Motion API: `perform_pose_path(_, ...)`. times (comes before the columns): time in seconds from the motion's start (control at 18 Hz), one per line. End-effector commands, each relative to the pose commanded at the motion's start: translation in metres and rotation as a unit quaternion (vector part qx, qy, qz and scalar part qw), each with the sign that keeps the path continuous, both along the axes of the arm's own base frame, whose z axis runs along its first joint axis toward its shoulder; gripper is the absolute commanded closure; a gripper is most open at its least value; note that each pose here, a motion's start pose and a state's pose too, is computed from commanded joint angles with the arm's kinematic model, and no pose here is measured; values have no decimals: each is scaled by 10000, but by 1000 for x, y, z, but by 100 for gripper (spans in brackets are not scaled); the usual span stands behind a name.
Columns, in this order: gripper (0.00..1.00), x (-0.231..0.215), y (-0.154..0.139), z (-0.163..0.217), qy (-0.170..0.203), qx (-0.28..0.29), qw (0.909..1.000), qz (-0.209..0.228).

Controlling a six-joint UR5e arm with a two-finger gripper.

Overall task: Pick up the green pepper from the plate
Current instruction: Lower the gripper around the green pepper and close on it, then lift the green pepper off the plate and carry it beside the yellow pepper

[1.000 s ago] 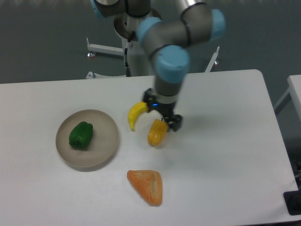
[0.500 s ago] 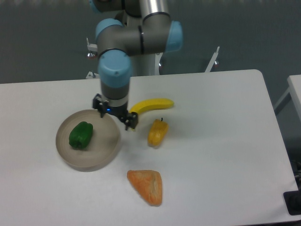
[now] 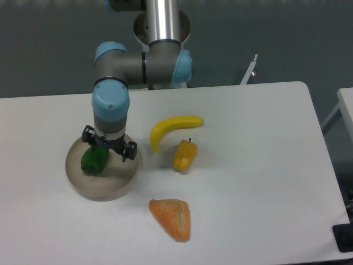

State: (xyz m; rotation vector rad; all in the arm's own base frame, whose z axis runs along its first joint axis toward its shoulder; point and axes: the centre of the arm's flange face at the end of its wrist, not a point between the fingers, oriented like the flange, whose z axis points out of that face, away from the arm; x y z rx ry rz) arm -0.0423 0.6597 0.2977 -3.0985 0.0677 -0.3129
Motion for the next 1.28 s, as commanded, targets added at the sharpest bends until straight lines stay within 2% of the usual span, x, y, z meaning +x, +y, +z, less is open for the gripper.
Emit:
perform_pose_path(0.17,0,9,1,0,-62,1,10000,-14)
perform_pose_path(0.44,0,20,5,-35,-76,-299,9995,4)
perform_pose_path(0.61,0,25,6,-43,-90,-367,9993,3)
perform_pose_path(0.67,5,25,7,-41,-82,-337,9994,-4)
perform_pose_path(0.72,27,25,8,-39,-71,-292,9995,-4)
perform_pose_path(0.78,54,25,7,-38,-68,-286,9996,3)
perform_pose_path(0.83,71,25,7,-36,-65,-271,9996,3)
perform_pose_path(0.89,82,25,6,-35,-57,-273,9996,3)
perform_pose_path(1.0,90,22,5,-24,106,-220,9997,-12)
perform_pose_path(1.17,91,13,1,0,370,-84,9993,-22)
perform_pose_path(1.28,91,-14,-7,27,818,31,9966,98)
